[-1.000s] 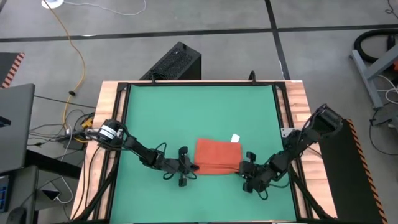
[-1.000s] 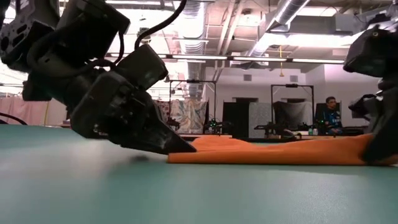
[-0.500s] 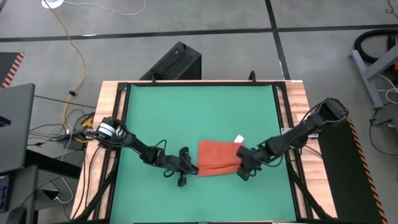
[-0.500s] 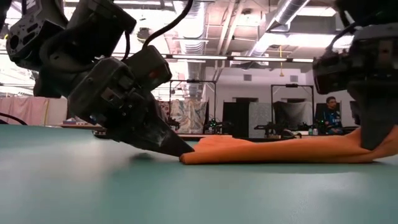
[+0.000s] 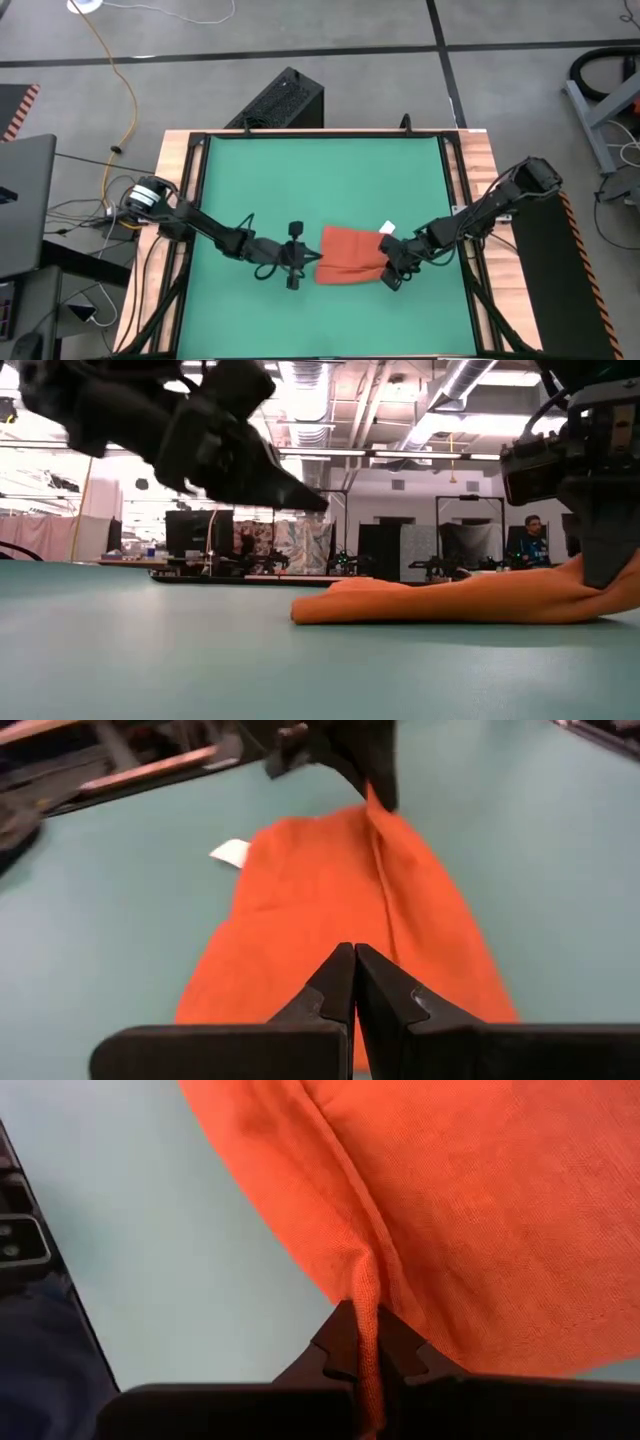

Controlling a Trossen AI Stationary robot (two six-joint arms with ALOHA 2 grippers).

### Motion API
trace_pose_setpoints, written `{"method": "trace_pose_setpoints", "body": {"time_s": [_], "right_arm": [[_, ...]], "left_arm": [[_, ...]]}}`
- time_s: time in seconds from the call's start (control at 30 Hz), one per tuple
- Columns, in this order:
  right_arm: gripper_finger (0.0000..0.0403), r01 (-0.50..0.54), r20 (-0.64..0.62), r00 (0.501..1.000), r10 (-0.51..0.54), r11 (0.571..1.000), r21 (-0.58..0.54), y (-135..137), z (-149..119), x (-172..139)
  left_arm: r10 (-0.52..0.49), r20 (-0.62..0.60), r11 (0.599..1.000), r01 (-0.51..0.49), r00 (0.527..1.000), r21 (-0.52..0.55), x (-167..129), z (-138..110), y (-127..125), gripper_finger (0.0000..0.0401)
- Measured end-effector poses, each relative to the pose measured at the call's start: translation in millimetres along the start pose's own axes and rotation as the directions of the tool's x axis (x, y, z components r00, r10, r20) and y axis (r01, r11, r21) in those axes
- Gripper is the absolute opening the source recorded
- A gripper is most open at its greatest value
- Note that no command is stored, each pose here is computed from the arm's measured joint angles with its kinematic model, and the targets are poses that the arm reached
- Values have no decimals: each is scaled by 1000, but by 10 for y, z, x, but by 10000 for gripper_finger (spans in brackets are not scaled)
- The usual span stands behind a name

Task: Roll towel
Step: Roll the orange towel

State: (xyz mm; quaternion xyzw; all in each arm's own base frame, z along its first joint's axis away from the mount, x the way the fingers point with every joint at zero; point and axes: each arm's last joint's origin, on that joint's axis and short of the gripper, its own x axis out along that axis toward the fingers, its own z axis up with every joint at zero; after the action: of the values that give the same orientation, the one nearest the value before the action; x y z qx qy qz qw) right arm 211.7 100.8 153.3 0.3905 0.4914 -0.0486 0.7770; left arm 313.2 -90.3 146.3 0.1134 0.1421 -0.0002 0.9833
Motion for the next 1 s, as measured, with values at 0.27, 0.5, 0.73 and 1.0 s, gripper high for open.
{"method": "trace_pose_setpoints", "body": {"time_s": [0.27,0.5,0.73,1.0], "right_arm": [[20,15,-8,1000,-15,1000,-13,-3,-25,-2],[20,29,-11,1000,-29,1000,1,-15,-30,-2],[20,0,-18,1000,2,994,114,8,-28,-43],[20,-29,-7,1000,31,982,186,21,-14,-180]], "left_arm": [[-164,-32,985,165,986,40,274,-248,212,0],[-204,-129,974,214,970,70,546,-432,124,0],[-177,-250,984,174,952,-37,551,-520,149,0],[-242,-292,968,210,925,-138,529,-560,123,0]]}}
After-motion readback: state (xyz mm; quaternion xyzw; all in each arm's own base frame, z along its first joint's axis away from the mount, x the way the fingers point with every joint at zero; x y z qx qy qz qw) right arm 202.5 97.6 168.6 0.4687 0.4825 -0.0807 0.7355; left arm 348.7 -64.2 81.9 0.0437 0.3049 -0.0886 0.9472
